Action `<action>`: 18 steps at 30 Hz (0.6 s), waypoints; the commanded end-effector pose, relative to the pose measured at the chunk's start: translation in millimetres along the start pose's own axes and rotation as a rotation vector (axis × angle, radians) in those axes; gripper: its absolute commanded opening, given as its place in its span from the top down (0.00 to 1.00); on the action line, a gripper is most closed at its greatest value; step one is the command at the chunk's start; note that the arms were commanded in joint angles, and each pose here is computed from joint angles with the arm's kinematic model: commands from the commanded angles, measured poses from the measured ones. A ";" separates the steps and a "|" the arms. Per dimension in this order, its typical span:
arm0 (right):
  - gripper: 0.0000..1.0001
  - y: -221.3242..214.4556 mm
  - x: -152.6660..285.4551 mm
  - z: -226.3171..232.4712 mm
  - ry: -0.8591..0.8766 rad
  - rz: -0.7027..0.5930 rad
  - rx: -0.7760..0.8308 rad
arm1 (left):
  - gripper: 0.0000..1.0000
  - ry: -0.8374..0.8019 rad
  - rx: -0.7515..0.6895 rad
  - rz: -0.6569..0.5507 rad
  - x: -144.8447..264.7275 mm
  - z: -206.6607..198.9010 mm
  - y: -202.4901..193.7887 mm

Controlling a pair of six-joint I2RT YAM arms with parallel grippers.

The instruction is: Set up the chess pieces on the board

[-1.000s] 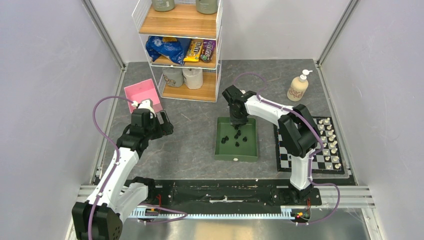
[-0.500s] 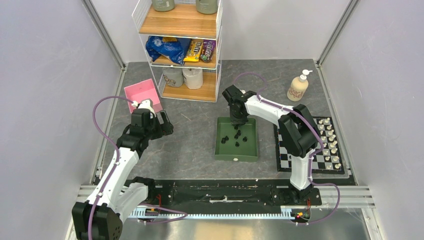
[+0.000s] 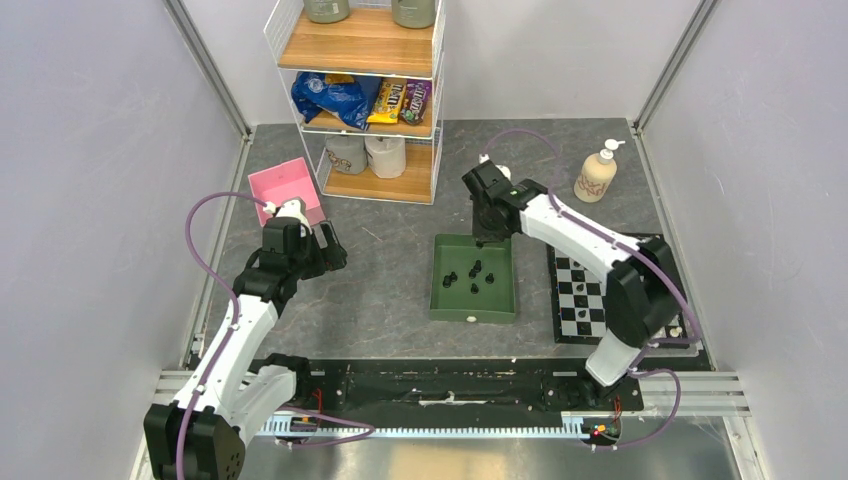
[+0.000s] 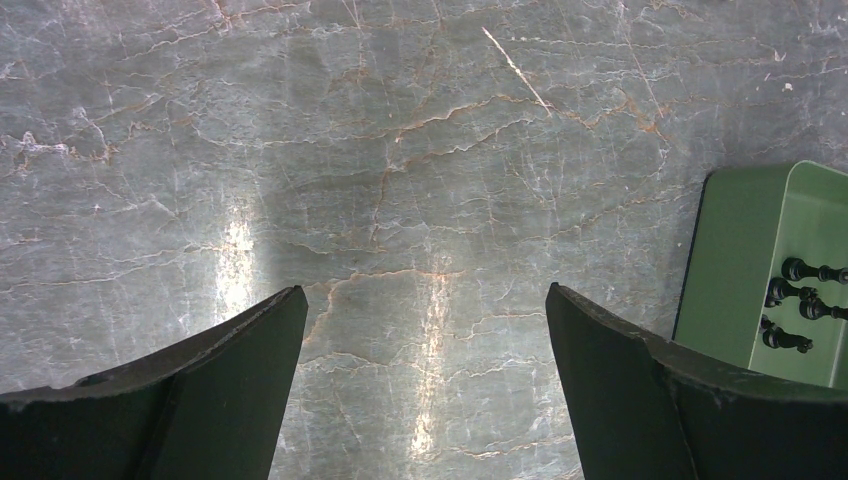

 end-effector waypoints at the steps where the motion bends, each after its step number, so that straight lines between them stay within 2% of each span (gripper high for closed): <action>1: 0.80 6.5 29.7 -29.3 -0.062 -0.085 -0.070 | 0.03 -0.034 0.029 -0.066 4.8 -8.5 20.1; 7: 0.80 20.4 47.2 -93.7 -0.120 -0.155 -0.232 | 0.03 -0.035 0.029 -0.067 5.2 -8.3 19.5; 13: 0.80 23.7 29.7 -147.5 -0.199 -0.101 -0.321 | 0.03 -0.057 0.029 -0.061 5.7 -10.9 19.7; 18: 0.80 21.5 4.4 -172.3 -0.185 -0.039 -0.400 | 0.03 -0.056 0.028 -0.063 5.9 -10.6 19.4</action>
Point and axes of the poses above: each gripper's point midway between its finger pads, its own x axis back along the fingers, its own z axis along the line the jaws close on, y = z × x, the point moved 7 cm from there along x, back along the fingers, and after that the axes turned 6 degrees about -x, right-handed, at the moved point
